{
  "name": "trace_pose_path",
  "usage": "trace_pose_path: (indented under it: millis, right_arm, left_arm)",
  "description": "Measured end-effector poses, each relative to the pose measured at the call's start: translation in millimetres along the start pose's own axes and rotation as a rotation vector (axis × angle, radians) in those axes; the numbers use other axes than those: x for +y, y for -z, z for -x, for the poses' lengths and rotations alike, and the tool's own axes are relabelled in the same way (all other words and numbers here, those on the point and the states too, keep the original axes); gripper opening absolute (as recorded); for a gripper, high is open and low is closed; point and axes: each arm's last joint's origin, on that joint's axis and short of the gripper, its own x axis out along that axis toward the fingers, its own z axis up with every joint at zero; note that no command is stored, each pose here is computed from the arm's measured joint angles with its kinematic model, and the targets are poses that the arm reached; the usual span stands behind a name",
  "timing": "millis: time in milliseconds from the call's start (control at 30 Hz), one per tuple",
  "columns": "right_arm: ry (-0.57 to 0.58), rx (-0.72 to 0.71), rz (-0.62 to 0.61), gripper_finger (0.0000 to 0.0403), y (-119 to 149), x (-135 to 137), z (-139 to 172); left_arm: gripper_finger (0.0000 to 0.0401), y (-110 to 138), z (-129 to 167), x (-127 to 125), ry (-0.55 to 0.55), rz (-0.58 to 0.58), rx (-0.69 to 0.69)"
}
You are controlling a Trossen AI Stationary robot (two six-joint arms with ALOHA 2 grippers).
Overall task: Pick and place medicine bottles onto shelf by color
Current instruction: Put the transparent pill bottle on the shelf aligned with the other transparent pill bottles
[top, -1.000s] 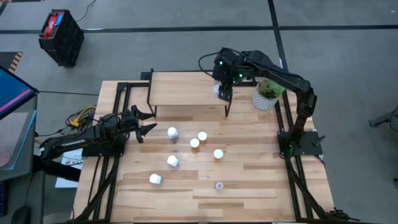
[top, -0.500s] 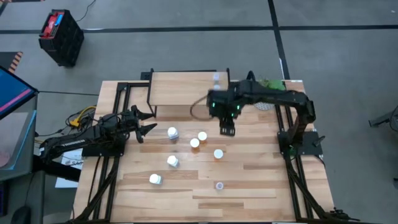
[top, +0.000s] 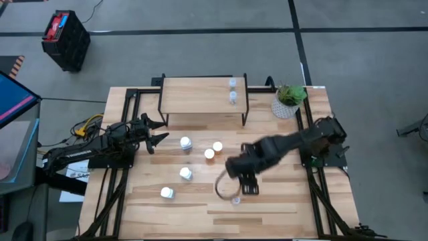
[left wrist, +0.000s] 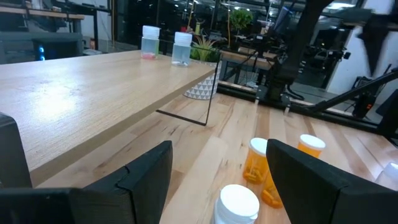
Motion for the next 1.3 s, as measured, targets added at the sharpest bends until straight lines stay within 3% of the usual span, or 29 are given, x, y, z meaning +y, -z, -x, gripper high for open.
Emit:
trace_pose_path:
  millis: [233, 433, 867, 1033, 1300]
  right_arm:
    - [0.094, -0.096, -0.074, 0.0248, 16, 36, -21]
    - [0.051, -0.156, -0.167, 0.0248, 20, 50, -42]
    - [0.040, -0.168, -0.135, 0.0248, 25, 52, -77]
    - [0.030, -0.107, -0.015, 0.0248, 23, 58, -104]
    - [-0.008, 0.021, -0.012, 0.0248, 25, 63, -140]
  left_arm:
    - [0.0248, 0, 0, 0, 0.001, 0.000, 0.000]
    - [0.0248, 0, 0, 0, 0.001, 0.000, 0.000]
    - [0.0248, 0, 0, 0, 0.002, 0.000, 0.000]
    - [0.0248, 0, 0, 0, 0.004, 0.001, 0.001]
    - [0.0248, 0, 0, 0, 0.003, 0.001, 0.001]
